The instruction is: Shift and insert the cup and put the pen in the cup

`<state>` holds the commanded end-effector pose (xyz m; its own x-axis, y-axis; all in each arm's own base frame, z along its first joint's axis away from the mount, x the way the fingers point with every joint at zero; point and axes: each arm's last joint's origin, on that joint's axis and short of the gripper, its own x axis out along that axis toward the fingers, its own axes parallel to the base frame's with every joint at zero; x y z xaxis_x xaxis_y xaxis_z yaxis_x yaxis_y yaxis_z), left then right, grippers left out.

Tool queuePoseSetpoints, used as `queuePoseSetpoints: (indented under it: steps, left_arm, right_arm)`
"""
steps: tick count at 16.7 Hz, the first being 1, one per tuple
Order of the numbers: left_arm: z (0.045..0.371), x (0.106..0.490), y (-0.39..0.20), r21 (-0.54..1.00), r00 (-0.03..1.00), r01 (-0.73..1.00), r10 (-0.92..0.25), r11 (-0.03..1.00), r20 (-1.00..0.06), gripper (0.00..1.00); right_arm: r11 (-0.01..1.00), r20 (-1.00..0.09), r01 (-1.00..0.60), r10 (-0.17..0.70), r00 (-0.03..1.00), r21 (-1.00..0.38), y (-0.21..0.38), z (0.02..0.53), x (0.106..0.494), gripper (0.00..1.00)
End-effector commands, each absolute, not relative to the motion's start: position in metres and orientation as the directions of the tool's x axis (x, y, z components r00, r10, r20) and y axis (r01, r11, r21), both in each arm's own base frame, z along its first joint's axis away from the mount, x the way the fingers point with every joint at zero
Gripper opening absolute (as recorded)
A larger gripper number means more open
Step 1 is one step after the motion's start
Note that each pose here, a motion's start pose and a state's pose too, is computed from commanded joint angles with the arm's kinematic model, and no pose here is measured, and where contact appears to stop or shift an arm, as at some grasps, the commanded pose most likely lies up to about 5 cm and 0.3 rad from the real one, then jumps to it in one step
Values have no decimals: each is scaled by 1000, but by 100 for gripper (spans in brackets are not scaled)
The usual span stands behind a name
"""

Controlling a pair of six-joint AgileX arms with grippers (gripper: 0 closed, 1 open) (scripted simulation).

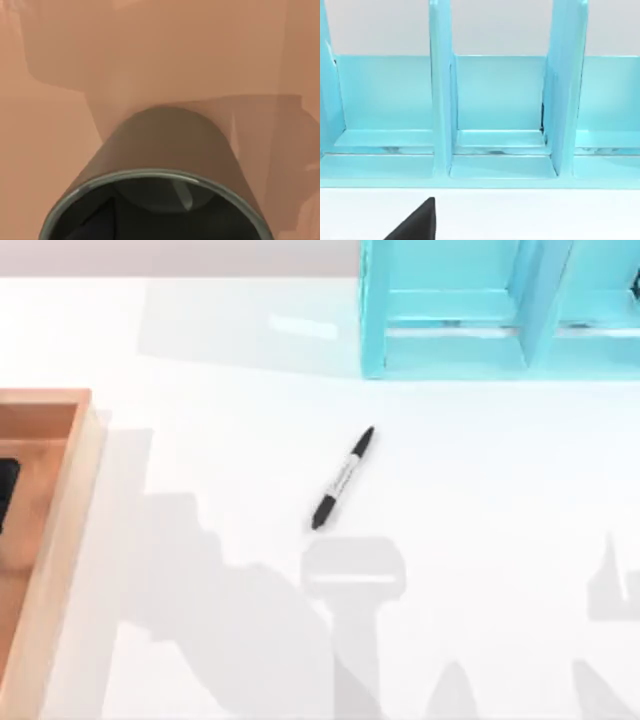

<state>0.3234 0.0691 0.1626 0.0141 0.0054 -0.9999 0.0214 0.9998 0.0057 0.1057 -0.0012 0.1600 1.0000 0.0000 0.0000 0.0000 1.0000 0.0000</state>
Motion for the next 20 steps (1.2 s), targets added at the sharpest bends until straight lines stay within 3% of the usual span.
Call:
queuePoseSetpoints:
  steps: [6,19,20]
  left_arm:
    - [148,321,69,2,-1,22,2,1000,-1000,100]
    - [148,321,69,2,-1,22,2,1000,-1000,2]
    - [148,321,69,2,-1,22,2,1000,-1000,0]
  right_arm:
    - [1000,0,0,0,1000,0,-1,160,106,100]
    - [1000,0,0,0,1000,0,-1,160,106,100]
    - [1000,0,0,0,1000,0,-1,160,106,100]
